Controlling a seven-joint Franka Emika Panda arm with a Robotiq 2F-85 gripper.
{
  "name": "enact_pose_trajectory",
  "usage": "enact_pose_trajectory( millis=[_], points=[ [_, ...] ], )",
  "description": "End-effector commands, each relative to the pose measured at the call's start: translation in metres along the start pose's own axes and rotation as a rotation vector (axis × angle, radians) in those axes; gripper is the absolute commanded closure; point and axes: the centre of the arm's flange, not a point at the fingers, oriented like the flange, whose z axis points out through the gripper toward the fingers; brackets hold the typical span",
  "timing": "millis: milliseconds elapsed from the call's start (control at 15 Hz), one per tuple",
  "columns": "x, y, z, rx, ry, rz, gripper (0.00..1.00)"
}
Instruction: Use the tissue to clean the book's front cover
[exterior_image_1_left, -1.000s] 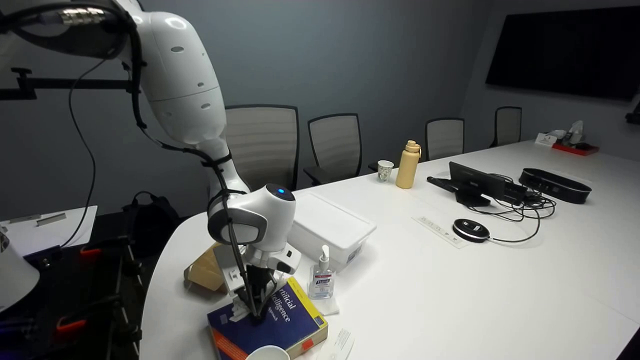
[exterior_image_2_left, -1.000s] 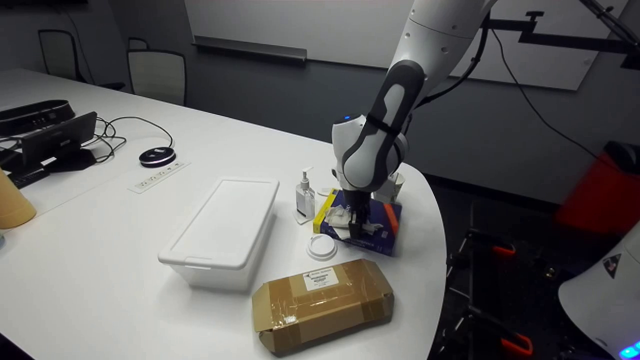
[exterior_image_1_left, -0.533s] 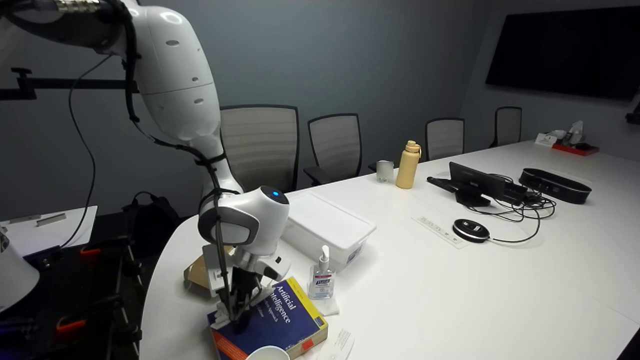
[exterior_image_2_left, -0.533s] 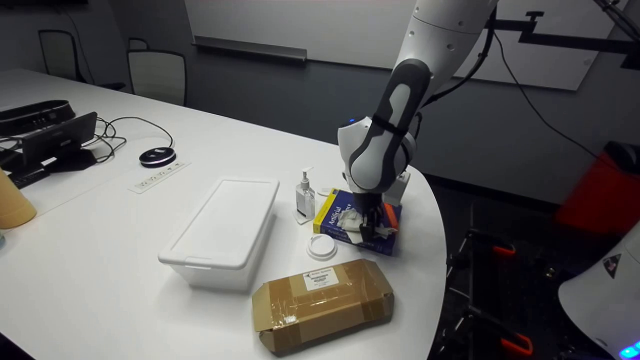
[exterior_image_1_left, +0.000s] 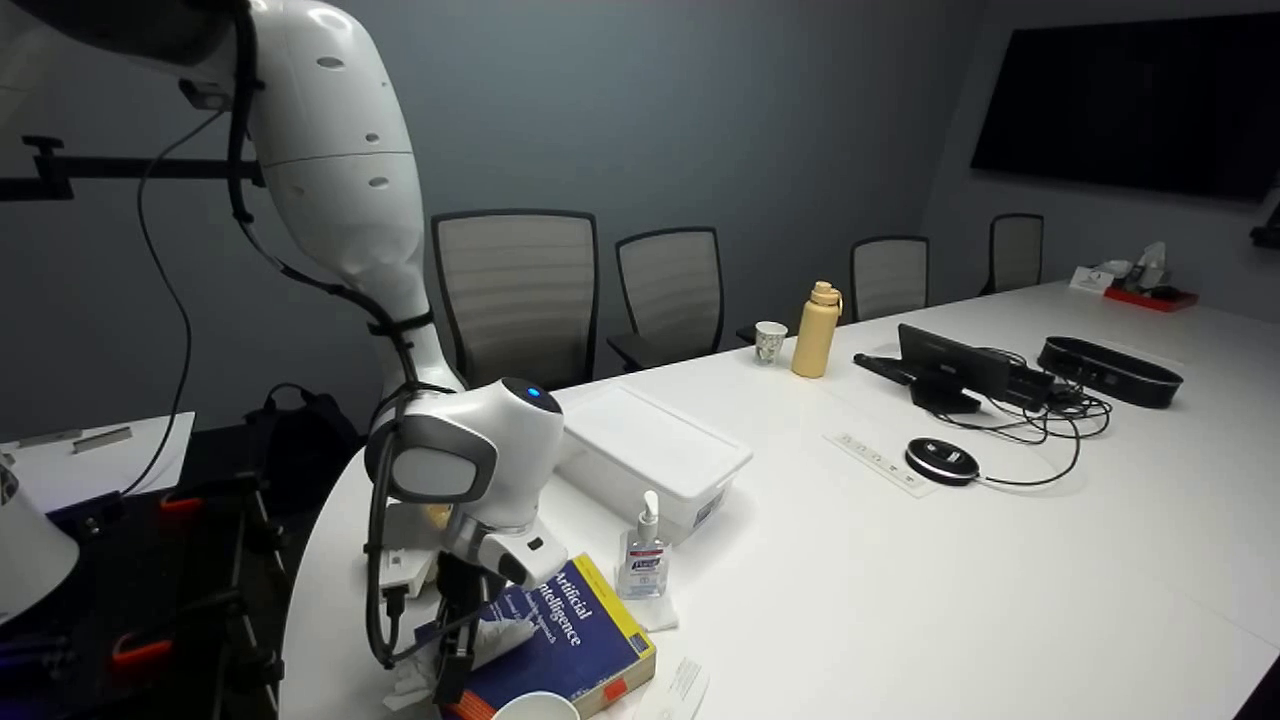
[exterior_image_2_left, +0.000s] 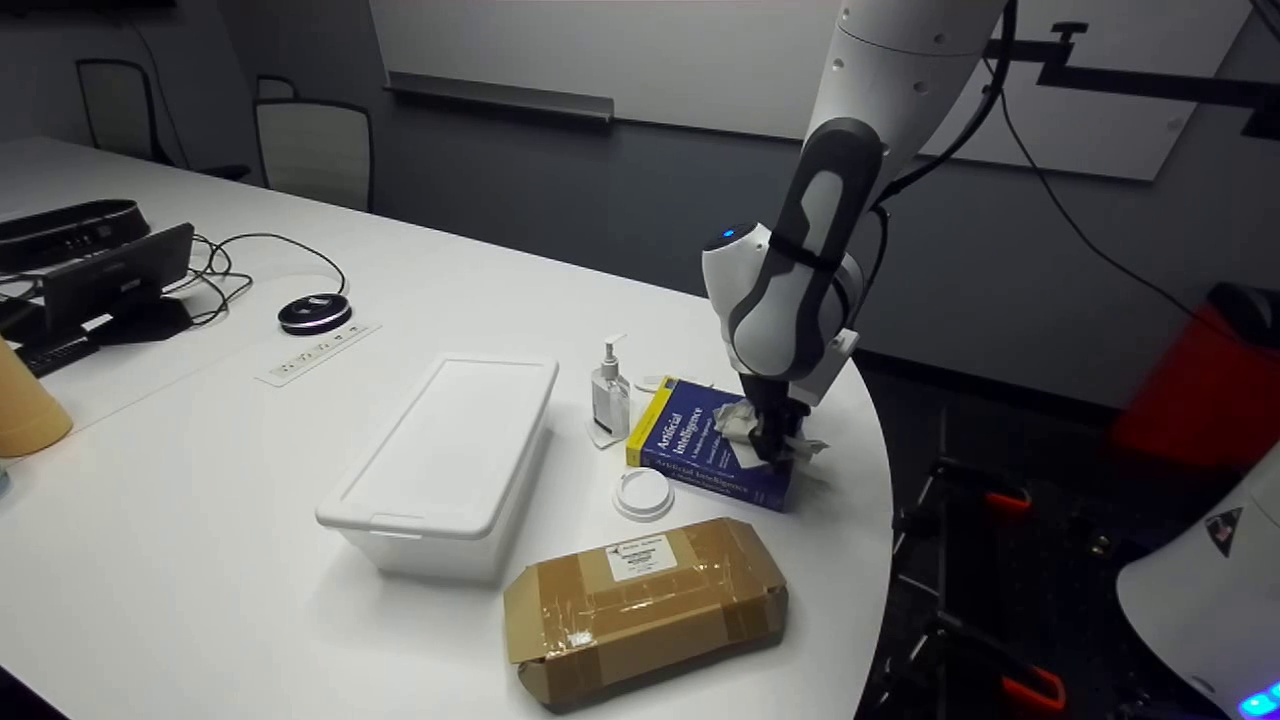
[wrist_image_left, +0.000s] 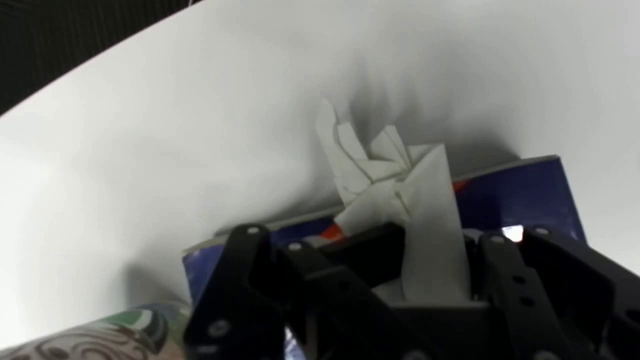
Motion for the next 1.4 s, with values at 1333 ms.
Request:
enact_pose_trajectory(
  millis=[1333],
  points=[
    [0.002,-0.13,-0.091,-0.021,0.242,-0.278,1.0]
  ],
)
